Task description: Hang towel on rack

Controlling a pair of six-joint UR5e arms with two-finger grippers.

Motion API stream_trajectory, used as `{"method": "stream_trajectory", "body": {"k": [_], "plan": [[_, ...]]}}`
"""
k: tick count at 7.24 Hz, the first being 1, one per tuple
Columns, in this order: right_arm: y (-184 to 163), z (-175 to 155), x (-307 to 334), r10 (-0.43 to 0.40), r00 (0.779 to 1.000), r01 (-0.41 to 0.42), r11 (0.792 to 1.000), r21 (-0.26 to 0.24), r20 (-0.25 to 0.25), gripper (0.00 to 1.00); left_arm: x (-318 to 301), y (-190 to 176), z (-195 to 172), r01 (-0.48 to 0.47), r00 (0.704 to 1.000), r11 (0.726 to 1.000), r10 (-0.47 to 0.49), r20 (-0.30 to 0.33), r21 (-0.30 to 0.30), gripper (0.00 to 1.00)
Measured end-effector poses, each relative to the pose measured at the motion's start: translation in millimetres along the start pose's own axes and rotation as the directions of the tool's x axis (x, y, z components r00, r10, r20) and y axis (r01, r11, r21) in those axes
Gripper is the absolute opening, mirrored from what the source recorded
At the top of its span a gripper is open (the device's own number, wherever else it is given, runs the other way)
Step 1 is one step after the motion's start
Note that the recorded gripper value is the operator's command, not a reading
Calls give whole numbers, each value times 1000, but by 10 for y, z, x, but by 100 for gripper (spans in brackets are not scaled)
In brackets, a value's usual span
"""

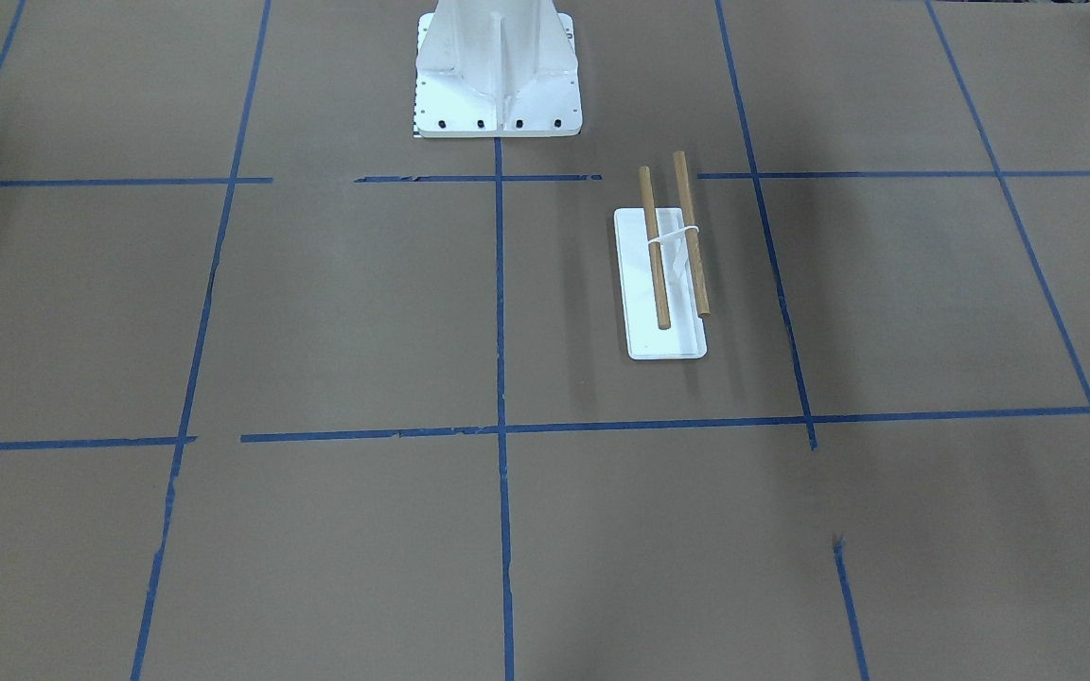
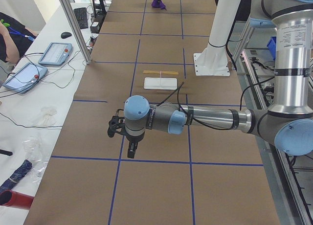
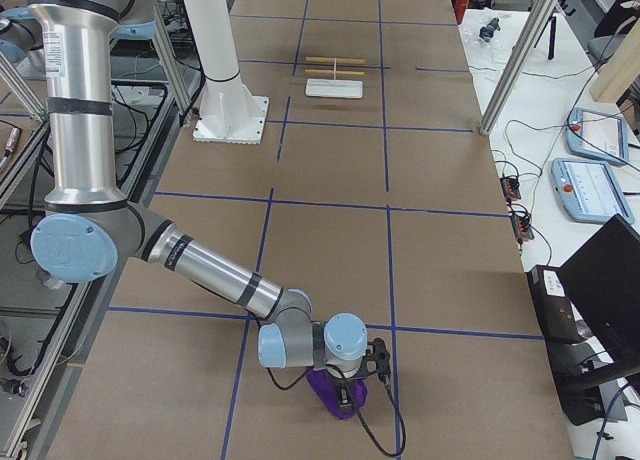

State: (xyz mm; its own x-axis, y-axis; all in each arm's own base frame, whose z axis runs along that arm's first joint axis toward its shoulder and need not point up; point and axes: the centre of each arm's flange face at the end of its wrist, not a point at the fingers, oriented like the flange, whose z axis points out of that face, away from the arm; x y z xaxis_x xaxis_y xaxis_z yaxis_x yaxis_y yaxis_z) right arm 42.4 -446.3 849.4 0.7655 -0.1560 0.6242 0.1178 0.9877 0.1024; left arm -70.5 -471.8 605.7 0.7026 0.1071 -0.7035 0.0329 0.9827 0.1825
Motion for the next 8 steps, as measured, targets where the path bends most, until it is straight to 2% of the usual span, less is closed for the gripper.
{"method": "stream_trajectory", "body": {"k": [1,7,8], "plan": [[30,30,19,0,1000,0,1000,-7,0,0,1,0,-1,0,1000,1000,0,0,0,100],[-53,-44,-29,-58,998,58,998,12,2,0,18,-28,-15,-4,1000,1000,4,-2,4,100],[-101,-178,-39,-77,997,77,996,43,19,0,27,-52,-24,-7,1000,1000,7,-2,6,100]]}}
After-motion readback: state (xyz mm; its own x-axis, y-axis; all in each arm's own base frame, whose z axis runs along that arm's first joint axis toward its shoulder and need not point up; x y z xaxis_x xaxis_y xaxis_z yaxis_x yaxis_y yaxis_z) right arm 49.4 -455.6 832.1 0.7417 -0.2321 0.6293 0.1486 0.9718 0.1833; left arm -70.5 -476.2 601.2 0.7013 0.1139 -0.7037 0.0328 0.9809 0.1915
